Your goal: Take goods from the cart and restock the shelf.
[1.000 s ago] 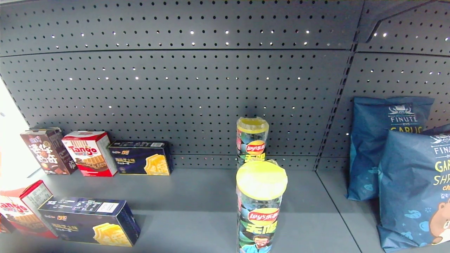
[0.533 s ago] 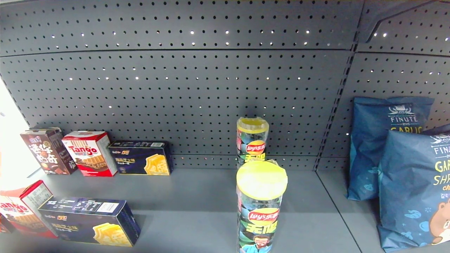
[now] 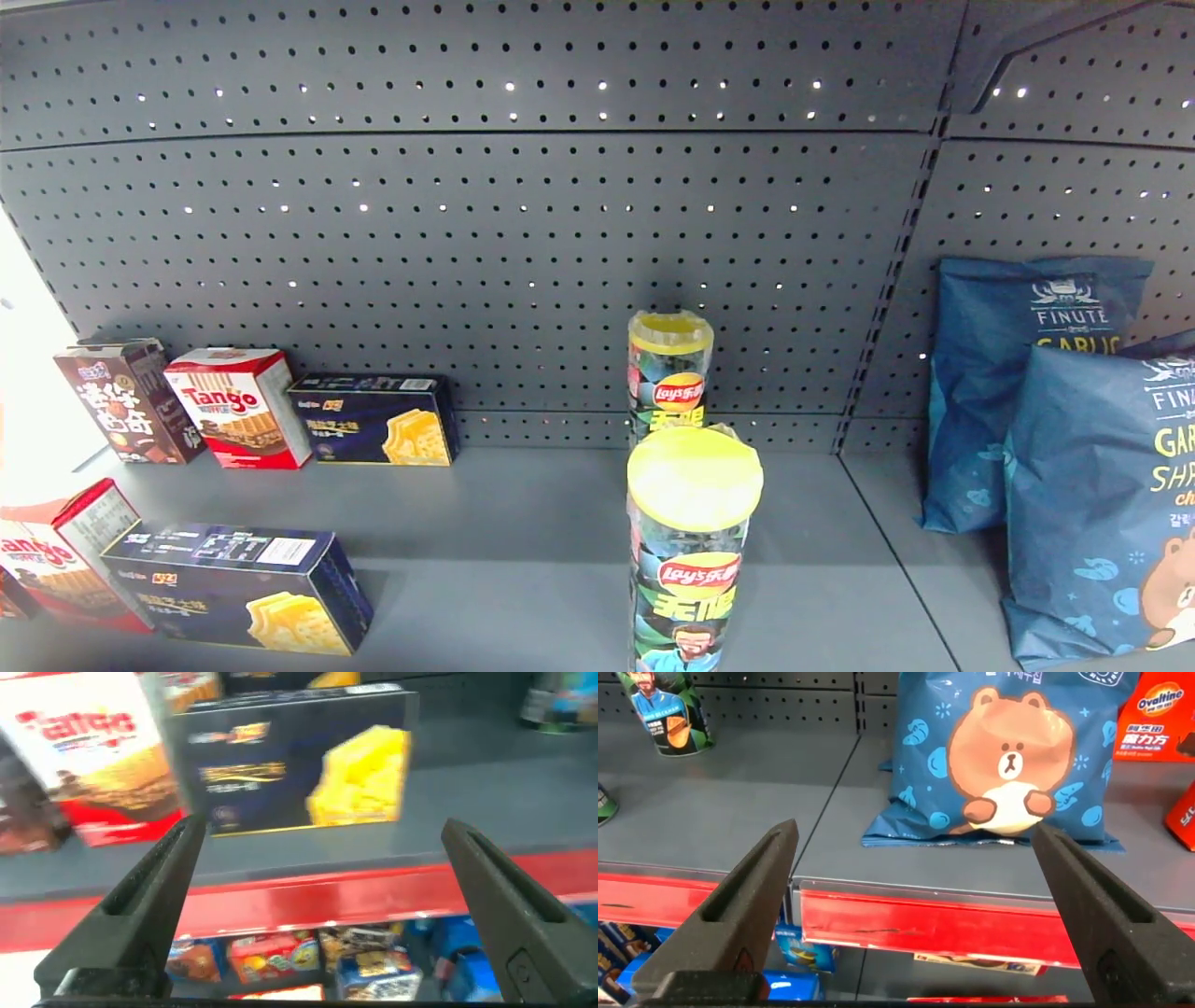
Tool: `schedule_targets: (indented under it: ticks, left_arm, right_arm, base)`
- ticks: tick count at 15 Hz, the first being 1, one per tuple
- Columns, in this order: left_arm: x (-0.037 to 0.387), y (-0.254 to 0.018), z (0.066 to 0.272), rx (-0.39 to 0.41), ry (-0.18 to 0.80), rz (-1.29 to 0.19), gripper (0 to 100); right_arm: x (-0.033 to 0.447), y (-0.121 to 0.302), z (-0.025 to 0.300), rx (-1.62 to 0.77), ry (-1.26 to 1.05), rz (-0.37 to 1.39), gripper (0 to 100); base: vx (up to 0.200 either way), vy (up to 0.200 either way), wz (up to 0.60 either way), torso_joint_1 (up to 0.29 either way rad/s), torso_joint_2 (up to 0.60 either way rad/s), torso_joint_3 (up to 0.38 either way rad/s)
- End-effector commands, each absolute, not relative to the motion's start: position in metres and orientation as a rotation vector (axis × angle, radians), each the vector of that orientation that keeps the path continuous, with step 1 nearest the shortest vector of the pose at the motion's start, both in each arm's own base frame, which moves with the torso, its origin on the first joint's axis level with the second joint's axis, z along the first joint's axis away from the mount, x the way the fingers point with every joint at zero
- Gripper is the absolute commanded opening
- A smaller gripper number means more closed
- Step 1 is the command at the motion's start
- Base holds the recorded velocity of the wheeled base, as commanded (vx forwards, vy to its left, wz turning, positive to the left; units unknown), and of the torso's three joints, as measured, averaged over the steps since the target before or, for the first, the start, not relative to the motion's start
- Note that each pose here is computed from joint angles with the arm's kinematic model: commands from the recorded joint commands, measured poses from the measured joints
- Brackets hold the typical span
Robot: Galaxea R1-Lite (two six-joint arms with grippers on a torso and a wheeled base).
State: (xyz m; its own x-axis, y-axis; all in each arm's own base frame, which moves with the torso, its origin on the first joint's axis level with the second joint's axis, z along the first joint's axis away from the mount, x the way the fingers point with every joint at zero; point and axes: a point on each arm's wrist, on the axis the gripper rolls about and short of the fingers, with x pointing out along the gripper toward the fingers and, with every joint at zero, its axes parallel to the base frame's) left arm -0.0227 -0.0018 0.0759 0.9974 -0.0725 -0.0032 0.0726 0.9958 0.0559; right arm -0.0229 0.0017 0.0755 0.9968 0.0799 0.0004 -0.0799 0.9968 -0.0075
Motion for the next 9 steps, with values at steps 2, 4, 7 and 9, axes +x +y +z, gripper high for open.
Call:
schedule_targets:
  ticks: [2, 4, 7, 9]
  left_arm:
    - [-0.0230, -0.0016, 0.0759, 0.046, -0.003, -0.066, 100]
    - [-0.0230, -0.0017, 0.0761, 0.012, -0.003, -0.067, 100]
    - [-0.0230, -0.0017, 0.0761, 0.012, -0.003, -0.067, 100]
    - [-0.0230, -0.0017, 0.0761, 0.017, -0.004, -0.069, 100]
  right_arm:
    - [-0.0229, 0.0017, 0.0755, -0.008, 0.000, 0.081, 100]
    - [-0.0229, 0.0017, 0.0755, -0.009, 0.000, 0.081, 100]
    - [-0.0229, 0.0017, 0.0755, -0.009, 0.000, 0.081, 100]
    - [-0.0229, 0.0017, 0.0755, -0.009, 0.000, 0.081, 100]
  base:
    - [0.000, 0.000, 0.00, 0.000, 0.00, 0.000]
    - [0.000, 0.000, 0.00, 0.000, 0.00, 0.000]
    - [0.000, 0.000, 0.00, 0.000, 0.00, 0.000]
    - [0.000, 0.000, 0.00, 0.000, 0.00, 0.000]
